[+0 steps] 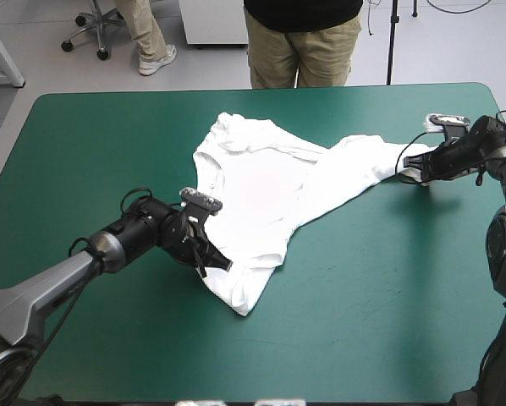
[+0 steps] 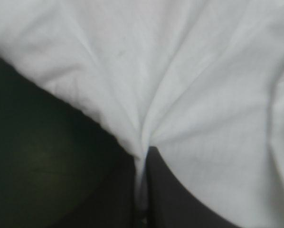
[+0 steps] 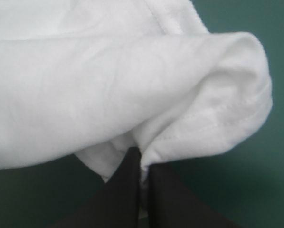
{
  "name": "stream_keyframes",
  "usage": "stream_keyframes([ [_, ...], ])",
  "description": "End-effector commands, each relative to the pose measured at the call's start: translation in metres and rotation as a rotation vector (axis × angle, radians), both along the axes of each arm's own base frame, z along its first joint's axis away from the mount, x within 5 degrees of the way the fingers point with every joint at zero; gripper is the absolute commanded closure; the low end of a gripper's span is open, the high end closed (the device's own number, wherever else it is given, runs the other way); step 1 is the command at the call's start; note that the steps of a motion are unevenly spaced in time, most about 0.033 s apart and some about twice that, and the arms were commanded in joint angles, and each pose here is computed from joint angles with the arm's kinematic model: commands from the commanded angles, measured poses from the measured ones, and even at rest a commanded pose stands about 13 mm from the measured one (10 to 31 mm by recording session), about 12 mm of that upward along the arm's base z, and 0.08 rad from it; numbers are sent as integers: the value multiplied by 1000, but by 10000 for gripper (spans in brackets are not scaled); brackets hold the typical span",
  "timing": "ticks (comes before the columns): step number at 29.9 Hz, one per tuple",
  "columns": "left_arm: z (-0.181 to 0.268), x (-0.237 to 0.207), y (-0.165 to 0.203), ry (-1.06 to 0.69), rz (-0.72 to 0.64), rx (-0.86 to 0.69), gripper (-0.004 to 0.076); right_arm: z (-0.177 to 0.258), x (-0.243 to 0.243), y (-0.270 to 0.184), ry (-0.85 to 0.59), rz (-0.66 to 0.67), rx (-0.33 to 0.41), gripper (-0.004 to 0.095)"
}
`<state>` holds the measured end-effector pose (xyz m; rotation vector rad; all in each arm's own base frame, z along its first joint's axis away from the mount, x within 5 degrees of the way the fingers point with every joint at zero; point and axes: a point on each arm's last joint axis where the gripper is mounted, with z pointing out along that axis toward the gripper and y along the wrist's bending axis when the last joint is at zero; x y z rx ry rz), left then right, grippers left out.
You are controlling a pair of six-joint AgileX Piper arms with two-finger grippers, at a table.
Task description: Fold the cloth
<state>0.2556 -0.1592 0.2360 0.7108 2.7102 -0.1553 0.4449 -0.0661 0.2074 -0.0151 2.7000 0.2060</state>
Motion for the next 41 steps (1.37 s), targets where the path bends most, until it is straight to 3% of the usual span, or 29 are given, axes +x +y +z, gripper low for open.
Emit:
stream_keyframes([
  [1,96,1,4,-267,-13,-112,729,41,-12,3,-46,24,-12,911],
  [7,214,-4,43,-514,57,-136,730,102,-40,7,-145,33,-54,911],
  [11,270,-16,74,-647,104,-114,729,161,-75,16,-265,67,-91,911],
  [16,329,-41,112,-871,220,-48,729,248,-143,36,-538,136,-143,912],
  [23,400,-96,144,-1217,341,-23,730,353,-273,65,-1074,166,-233,912],
  [29,432,-143,163,-1412,416,-50,730,382,-365,82,-1316,180,-323,925],
  [34,433,-152,166,-1405,413,-38,731,379,-379,86,-1292,198,-307,925],
  [41,400,-103,153,-1149,396,60,731,348,-313,80,-969,231,-136,925],
])
